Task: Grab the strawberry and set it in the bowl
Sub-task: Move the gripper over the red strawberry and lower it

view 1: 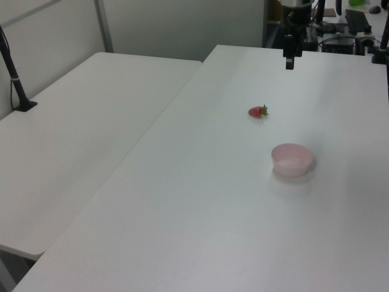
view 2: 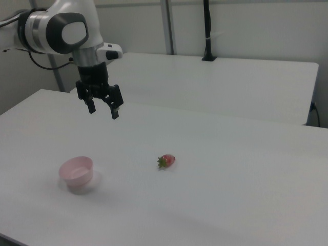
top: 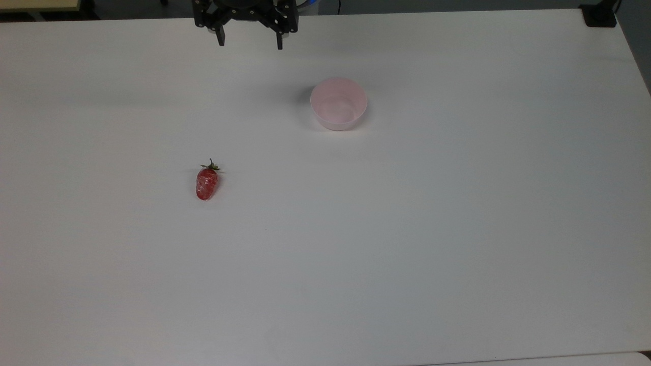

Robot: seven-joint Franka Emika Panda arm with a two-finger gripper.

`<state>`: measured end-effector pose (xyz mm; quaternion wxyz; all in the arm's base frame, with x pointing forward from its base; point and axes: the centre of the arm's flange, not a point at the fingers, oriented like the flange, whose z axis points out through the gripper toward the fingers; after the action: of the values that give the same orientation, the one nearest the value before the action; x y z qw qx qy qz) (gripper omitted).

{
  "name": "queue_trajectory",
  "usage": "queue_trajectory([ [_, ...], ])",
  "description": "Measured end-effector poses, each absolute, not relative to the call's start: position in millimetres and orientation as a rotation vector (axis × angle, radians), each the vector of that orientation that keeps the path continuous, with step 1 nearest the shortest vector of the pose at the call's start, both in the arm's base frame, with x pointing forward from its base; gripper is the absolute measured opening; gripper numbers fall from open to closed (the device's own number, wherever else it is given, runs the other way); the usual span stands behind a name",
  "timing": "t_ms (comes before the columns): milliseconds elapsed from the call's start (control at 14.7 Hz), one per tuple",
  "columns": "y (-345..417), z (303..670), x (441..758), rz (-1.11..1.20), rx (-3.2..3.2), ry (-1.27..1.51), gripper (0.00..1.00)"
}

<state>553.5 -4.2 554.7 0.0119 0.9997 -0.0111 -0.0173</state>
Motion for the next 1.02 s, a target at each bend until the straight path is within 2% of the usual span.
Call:
queue_trajectory([
  [749,-16,549,559,-0.038,3.115,-0.067,1.0],
  [885,-44,526,583,0.068,3.103,-0.146,1.0],
  [1021,-78,488,610,0.165,3.074,-0.286,1.0],
])
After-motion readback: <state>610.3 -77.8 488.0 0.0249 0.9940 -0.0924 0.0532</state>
